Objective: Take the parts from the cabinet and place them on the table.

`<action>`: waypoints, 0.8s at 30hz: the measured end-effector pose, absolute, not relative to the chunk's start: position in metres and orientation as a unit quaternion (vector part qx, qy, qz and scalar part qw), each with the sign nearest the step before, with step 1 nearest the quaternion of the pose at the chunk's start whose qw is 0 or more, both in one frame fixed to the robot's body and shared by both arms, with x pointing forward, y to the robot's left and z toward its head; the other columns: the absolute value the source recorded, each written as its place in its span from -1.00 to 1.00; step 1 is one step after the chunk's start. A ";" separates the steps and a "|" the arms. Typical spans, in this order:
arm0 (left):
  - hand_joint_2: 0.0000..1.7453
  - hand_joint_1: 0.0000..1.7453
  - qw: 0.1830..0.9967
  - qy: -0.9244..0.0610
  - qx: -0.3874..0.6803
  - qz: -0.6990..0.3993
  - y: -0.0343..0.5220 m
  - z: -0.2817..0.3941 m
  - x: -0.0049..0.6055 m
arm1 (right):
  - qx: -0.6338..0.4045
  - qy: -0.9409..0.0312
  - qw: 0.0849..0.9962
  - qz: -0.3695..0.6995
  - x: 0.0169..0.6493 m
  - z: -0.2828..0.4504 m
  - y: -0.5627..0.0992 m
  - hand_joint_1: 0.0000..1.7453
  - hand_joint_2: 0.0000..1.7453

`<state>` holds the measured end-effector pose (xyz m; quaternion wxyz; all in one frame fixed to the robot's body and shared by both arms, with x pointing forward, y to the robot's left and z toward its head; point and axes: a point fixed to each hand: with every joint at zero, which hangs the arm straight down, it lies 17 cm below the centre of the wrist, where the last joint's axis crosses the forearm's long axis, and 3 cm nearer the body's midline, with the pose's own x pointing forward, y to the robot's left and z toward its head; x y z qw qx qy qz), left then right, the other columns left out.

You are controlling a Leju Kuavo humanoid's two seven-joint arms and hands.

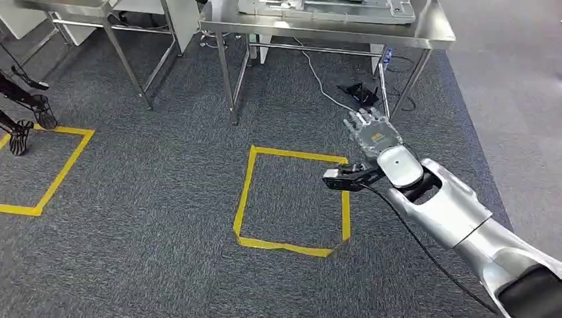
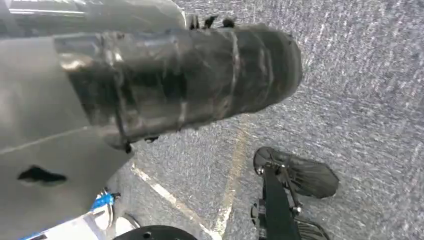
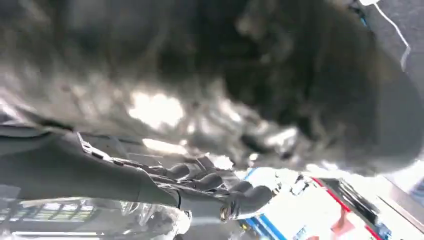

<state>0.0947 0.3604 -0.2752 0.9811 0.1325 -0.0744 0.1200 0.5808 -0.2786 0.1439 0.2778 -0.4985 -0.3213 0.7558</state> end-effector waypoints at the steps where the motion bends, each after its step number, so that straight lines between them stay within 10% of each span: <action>1: -1.00 -1.00 0.981 -0.075 0.132 0.120 0.360 -0.275 0.096 | -0.499 -0.321 0.278 0.756 0.581 0.144 -0.279 -1.00 -1.00; 24: -1.00 -1.00 0.981 -0.072 0.133 0.120 0.361 -0.276 0.092 | -0.497 -0.321 0.278 0.756 0.580 0.142 -0.279 -1.00 -1.00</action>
